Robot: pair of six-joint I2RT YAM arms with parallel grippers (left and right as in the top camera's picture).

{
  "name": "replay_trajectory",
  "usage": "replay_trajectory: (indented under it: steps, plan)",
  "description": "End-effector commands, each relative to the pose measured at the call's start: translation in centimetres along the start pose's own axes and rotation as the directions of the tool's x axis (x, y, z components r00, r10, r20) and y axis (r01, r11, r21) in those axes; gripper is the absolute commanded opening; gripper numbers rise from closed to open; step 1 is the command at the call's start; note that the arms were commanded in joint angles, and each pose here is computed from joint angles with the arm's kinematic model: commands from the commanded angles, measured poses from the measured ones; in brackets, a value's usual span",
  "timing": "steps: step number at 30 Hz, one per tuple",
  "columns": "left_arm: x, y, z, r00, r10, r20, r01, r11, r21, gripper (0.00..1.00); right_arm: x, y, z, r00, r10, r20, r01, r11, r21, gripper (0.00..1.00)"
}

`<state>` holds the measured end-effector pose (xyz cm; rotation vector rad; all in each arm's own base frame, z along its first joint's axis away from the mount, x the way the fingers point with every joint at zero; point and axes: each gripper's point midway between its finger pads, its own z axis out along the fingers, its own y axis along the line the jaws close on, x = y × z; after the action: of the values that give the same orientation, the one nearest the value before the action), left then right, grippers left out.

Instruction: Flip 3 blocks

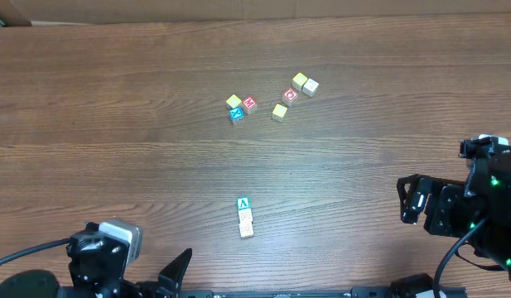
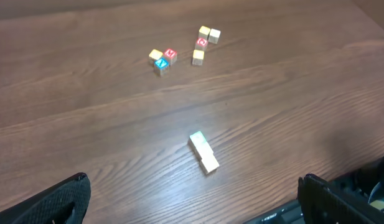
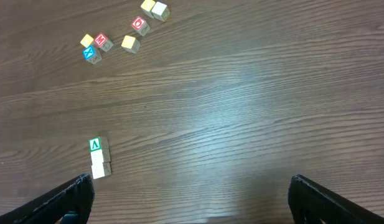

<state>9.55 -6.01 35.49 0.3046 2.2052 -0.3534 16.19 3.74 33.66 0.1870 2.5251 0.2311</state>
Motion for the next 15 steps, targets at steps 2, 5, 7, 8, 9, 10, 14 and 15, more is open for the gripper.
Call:
replay_trajectory:
  steps: [2, 5, 7, 8, 9, 10, 14, 15]
  plan:
    - [0.67, 0.07, 0.44, 0.999, 0.003, -0.041, -0.002, 1.0, 0.007, 1.0, -0.4, 0.05, -0.52, 1.0, -0.006, 0.026, 0.006, 1.0, -0.004, 1.0]
    - [1.06, 0.03, 0.42, 0.998, -0.003, -0.057, 0.003, 1.0, 0.008, 1.0, -0.4, 0.05, -0.52, 1.0, -0.006, 0.026, 0.006, 1.0, -0.004, 1.0]
    - [1.07, 0.04, 0.42, 0.998, -0.002, -0.057, 0.003, 1.0, 0.007, 1.0, -0.4, 0.05, -0.52, 1.0, -0.006, 0.026, 0.006, 1.0, -0.004, 1.0]
    - [1.07, 0.04, 0.42, 0.998, -0.002, -0.057, 0.003, 1.0, 0.007, 1.0, -0.41, 0.05, -0.52, 1.0, -0.006, 0.026, 0.006, 1.0, -0.004, 1.0]
    - [1.07, 0.04, 0.42, 0.998, -0.002, -0.057, 0.003, 1.0, 0.007, 1.0, -0.4, 0.05, -0.52, 1.0, -0.006, 0.026, 0.006, 1.0, -0.004, 1.0]
    - [1.07, 0.04, 0.42, 0.998, -0.002, -0.057, 0.003, 1.0, 0.007, 1.0, -0.41, 0.05, -0.52, 1.0, -0.006, 0.026, 0.006, 1.0, -0.004, 1.0]
    - [1.07, 0.04, 0.42, 0.998, -0.002, -0.057, 0.003, 1.0, 0.007, 1.0, -0.4, 0.05, -0.52, 1.0, -0.006, 0.026, 0.006, 1.0, -0.004, 1.0]
    - [1.07, 0.04, 0.42, 0.998, -0.002, -0.057, 0.003, 1.0, 0.007, 1.0, -0.4, 0.05, -0.52, 1.0, -0.006, 0.026, 0.006, 1.0, -0.004, 1.0]
